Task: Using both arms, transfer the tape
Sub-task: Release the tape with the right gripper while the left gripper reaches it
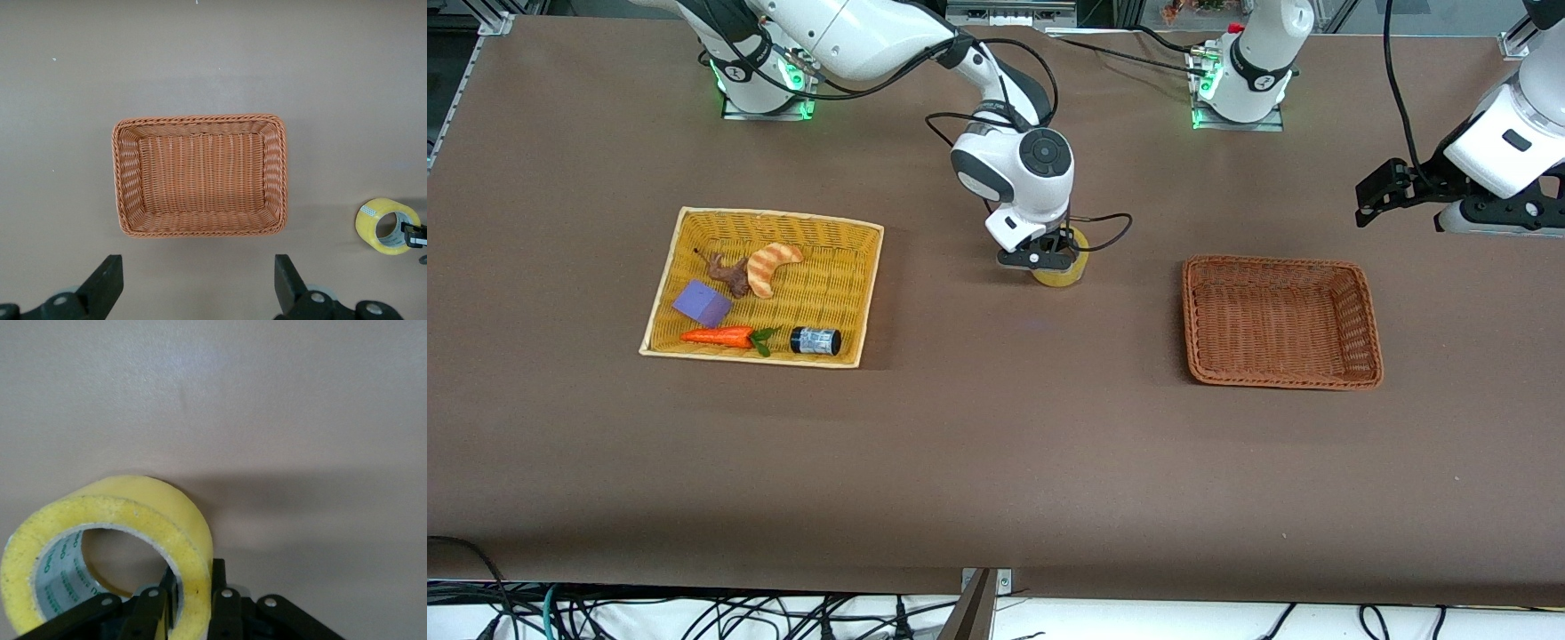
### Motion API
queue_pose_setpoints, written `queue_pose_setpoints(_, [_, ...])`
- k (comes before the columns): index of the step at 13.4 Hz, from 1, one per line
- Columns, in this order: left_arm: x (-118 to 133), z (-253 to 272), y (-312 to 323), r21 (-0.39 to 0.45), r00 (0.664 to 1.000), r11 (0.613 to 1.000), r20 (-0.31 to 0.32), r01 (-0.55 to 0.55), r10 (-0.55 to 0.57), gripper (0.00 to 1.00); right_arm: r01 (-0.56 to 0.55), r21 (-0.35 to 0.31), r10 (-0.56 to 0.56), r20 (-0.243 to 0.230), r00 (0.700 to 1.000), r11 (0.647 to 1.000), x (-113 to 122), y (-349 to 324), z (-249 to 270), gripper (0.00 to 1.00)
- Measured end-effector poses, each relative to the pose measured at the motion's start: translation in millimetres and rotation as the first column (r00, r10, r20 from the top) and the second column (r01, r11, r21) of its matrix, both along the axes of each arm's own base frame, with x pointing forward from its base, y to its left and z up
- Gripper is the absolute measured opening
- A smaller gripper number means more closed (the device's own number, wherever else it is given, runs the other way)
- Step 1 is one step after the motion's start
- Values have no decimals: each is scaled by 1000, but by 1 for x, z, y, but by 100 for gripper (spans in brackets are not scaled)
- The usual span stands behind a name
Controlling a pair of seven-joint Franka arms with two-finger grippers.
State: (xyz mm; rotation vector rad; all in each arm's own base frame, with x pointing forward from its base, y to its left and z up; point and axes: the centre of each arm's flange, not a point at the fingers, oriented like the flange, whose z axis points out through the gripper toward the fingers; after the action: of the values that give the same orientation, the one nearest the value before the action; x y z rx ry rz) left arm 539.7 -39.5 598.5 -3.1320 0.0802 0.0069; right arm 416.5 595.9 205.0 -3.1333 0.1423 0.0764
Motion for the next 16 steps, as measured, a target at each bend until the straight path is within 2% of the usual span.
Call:
queue_pose_setpoints(2, [-2, -5, -5, 2, 999, 1000, -32, 9, -9, 100, 0, 0, 0, -2, 1000, 1000, -1, 0, -3, 22])
queue_pose_setpoints(3, [-2, -8, -7, 3, 999, 1000, -47, 13, -13, 100, 0, 2, 0, 0, 1000, 1000, 0, 1, -3, 27])
queue_pose_setpoints(7, [-1, -16, -8, 3, 997, 1000, -73, 15, -14, 100, 17, 18, -18, 23, 1000, 1000, 15, 1, 20, 68])
queue_pose_setpoints(10, [-11, -22, -29, 6, 988, 999, -142, 54, -52, 100, 56, 24, -57, 44, 997, 998, 51, -26, 79, 99])
queue_pose_setpoints(12, [-16, -25, -48, 8, 982, 996, -169, 89, -86, 100, 23, 16, -24, 51, 998, 1000, 81, -65, 132, 100])
queue_pose_setpoints(16, [-12, -62, -91, -65, 971, 989, -195, 129, -140, 100, -106, 37, 105, 6, 994, 994, 126, -183, 213, 100])
